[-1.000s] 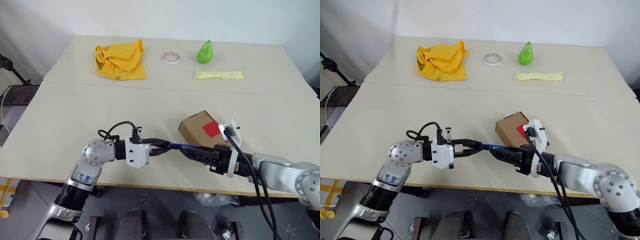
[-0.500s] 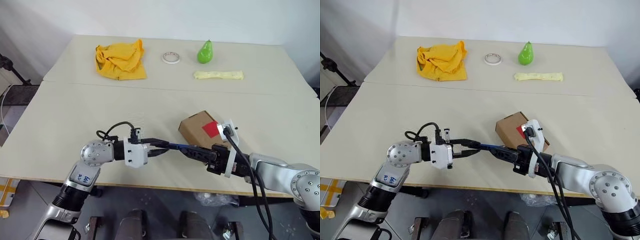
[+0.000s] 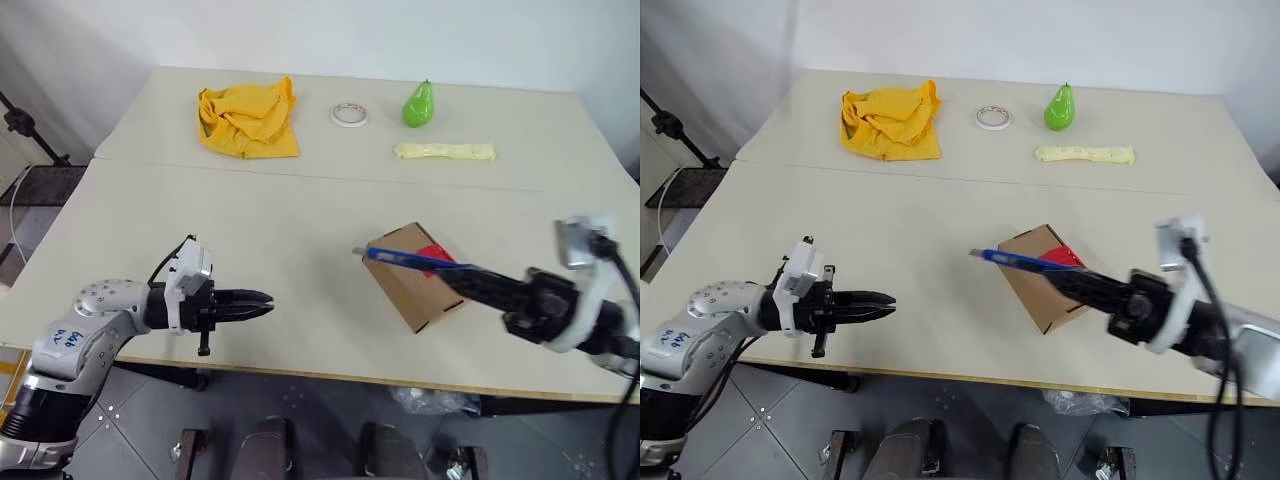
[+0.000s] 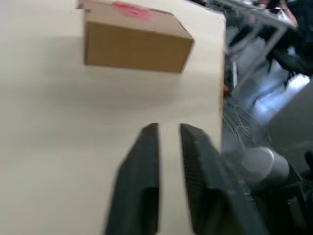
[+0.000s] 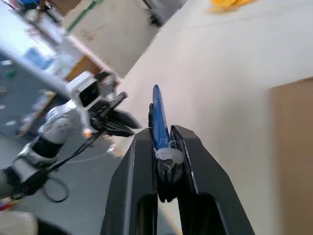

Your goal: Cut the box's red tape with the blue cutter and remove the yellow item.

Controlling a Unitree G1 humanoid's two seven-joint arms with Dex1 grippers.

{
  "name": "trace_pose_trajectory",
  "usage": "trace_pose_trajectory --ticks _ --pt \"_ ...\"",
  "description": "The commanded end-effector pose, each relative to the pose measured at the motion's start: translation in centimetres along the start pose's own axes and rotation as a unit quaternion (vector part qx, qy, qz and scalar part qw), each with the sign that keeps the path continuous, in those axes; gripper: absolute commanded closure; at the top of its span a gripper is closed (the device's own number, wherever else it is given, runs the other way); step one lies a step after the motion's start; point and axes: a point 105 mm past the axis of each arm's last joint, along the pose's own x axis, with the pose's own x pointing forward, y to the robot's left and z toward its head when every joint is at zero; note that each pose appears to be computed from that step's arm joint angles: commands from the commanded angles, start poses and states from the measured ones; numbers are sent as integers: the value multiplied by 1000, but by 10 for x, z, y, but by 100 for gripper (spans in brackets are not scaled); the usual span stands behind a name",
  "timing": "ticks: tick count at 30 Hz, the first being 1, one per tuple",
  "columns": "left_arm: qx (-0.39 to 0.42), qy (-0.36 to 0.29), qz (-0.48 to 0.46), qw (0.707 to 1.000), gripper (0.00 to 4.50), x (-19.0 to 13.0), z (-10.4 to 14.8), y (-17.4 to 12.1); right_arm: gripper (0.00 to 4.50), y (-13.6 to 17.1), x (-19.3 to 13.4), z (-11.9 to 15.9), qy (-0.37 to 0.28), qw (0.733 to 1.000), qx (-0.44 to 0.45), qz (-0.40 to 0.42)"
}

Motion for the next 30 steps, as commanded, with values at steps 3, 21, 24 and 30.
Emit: trace_pose_trajectory --ticks 3,21,24,30 --pt "2 -31 -52 998 450 33 8 -6 435 -30 -59 27 -47 988 -83 -120" --pt "175 26 -73 982 450 195 71 41 435 -50 -56 49 93 943 -245 -207" --pt "192 56 -69 977 450 206 63 39 435 -55 -45 56 119 937 -240 -223" --pt "185 82 -53 978 450 217 52 38 435 -67 -30 67 143 930 -245 -235"
